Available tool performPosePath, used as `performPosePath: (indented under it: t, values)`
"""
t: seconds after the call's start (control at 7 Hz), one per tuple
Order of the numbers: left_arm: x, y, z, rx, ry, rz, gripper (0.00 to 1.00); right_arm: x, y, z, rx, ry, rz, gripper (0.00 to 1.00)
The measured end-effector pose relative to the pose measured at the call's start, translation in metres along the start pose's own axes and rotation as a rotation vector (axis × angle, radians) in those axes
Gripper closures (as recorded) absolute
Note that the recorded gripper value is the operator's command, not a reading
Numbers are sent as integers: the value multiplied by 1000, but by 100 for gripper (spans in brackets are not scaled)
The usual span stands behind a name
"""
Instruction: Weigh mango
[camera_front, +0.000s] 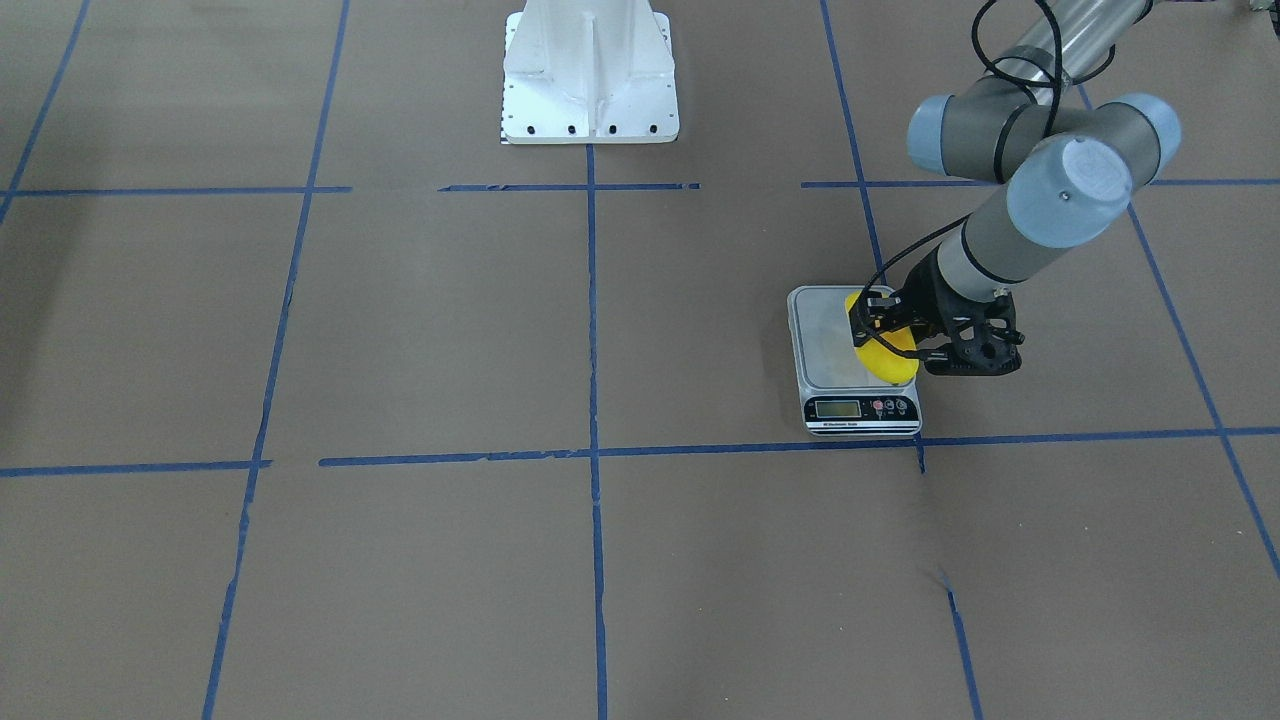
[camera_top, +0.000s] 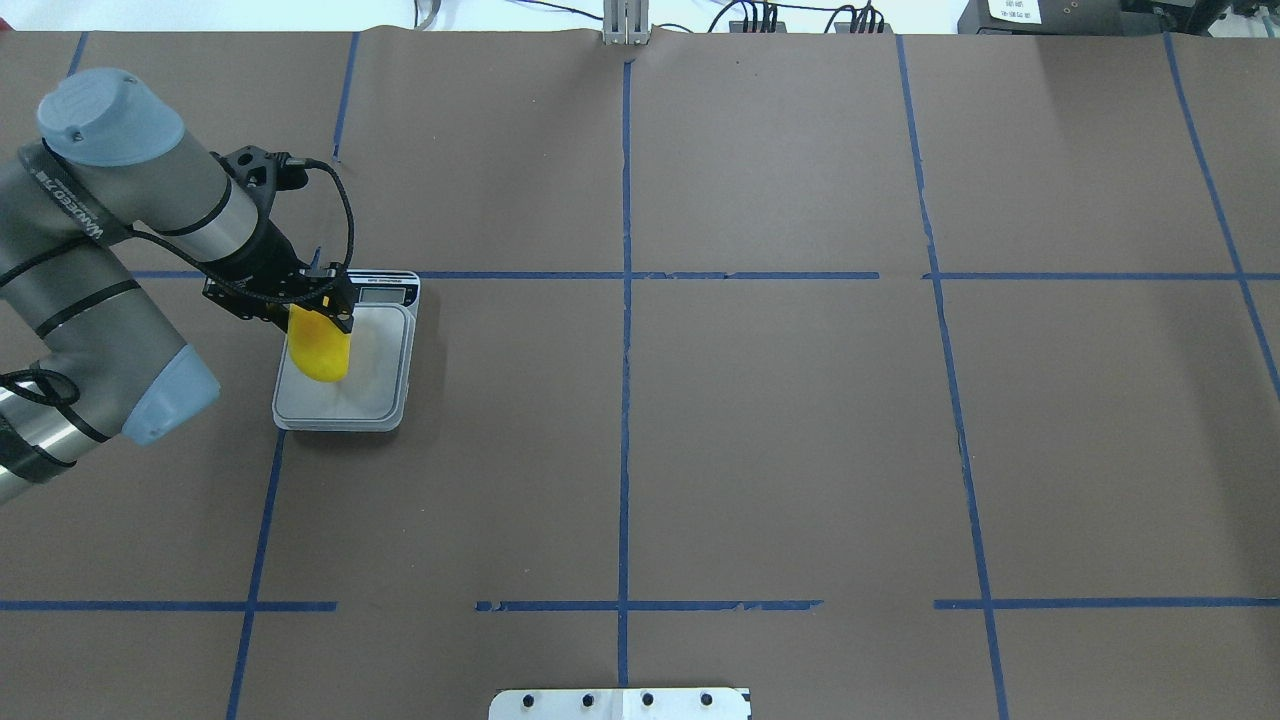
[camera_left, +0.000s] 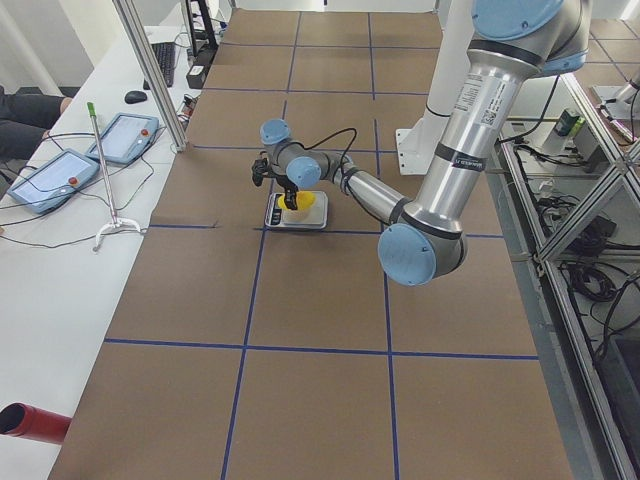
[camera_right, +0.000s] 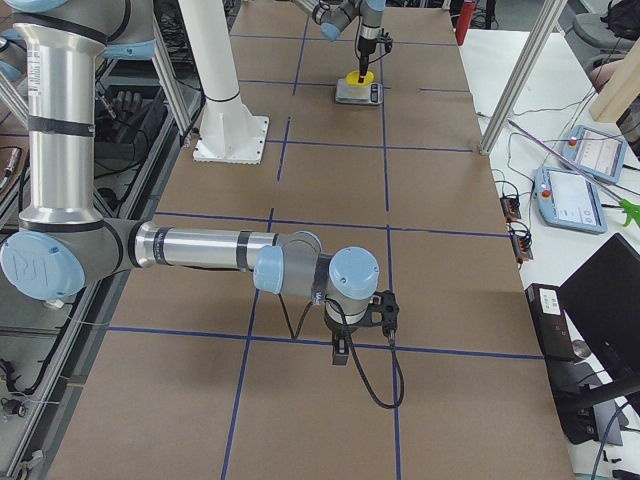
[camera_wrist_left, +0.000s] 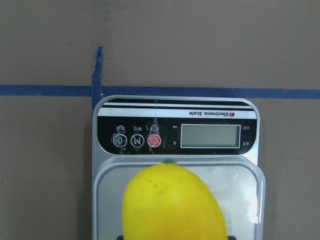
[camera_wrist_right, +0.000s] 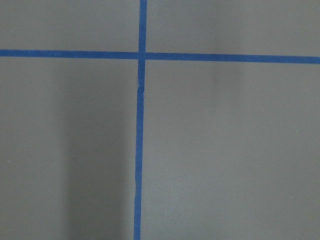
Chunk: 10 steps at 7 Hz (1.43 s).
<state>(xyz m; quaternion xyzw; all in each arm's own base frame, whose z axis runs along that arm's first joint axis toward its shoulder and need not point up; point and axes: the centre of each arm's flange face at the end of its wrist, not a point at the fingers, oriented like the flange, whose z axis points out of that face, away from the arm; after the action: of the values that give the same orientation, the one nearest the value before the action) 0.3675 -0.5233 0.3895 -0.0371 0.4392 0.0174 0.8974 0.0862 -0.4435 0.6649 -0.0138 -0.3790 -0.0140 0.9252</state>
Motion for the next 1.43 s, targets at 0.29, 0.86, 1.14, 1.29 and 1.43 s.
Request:
performPosePath:
  t: [0.29, 0.86, 1.14, 1.29, 1.43]
  values:
    - [2, 1, -3, 4, 3, 3, 0, 0, 0, 0, 0, 0, 0, 0]
    - [-91, -13, -101, 153, 0, 59, 0, 0, 0, 0, 0, 0, 0, 0]
    - [-237, -5, -156, 203, -93, 140, 0, 0, 0, 0, 0, 0, 0, 0]
    - [-305, 0, -186, 189, -134, 171, 0, 0, 0, 0, 0, 0, 0, 0]
    - [-368, 7, -216, 170, -164, 183, 0, 0, 0, 0, 0, 0, 0, 0]
